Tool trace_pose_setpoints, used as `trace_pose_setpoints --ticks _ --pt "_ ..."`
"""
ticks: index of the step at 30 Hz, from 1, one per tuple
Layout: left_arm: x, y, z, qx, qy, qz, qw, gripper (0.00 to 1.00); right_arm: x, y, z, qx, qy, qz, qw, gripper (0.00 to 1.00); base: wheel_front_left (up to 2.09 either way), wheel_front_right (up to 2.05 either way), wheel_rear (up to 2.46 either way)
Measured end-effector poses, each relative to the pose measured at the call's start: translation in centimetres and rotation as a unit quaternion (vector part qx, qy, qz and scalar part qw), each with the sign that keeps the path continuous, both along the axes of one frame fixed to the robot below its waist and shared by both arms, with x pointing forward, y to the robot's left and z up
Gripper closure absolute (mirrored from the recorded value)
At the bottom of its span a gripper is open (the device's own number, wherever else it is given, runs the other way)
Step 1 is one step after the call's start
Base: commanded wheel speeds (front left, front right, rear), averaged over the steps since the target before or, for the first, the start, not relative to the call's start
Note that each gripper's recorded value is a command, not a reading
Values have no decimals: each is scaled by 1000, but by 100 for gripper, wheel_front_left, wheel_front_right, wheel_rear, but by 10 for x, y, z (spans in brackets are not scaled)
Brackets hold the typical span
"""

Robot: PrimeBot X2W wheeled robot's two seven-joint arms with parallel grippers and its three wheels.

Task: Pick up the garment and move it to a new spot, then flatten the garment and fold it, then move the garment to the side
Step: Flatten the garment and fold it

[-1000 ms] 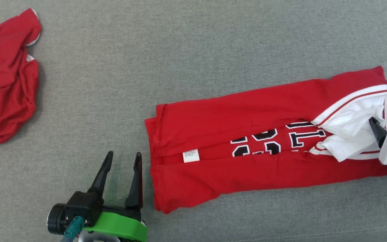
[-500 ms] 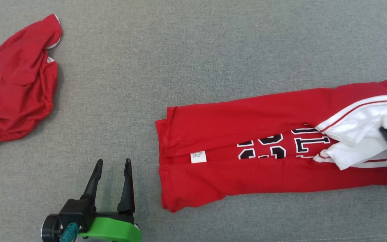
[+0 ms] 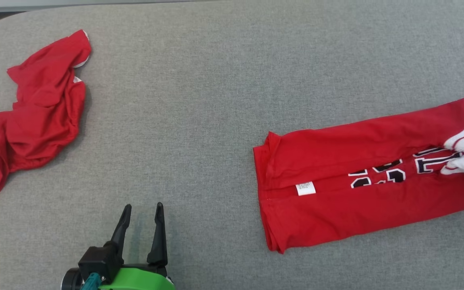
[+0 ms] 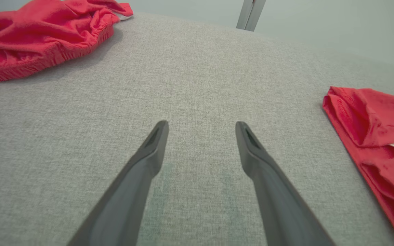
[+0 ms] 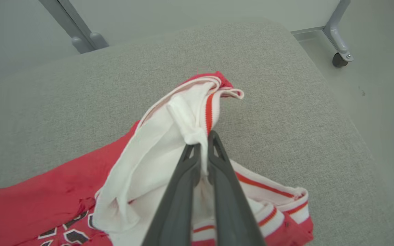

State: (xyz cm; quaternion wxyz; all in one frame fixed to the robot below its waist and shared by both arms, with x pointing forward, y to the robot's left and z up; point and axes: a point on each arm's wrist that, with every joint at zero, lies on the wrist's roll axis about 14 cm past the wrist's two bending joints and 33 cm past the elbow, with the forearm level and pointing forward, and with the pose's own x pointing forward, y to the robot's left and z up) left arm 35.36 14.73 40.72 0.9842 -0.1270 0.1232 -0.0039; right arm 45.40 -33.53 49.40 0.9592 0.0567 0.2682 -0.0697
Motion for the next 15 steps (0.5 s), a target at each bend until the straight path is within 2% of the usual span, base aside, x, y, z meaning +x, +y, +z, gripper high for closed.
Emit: trace_pose_setpoints --ticks 5,11,15 --pt "-8 2 -3 -6 6 7 1000 0 -9 67 1 12 20 111 993 100 0 0 0" --pt "-12 6 -8 -6 15 11 1000 0 -34 179 -27 70 54 241 967 100 0 0 0" --pt "-15 5 -13 -6 23 8 1000 0 -50 237 -50 118 73 283 949 100 0 0 0"
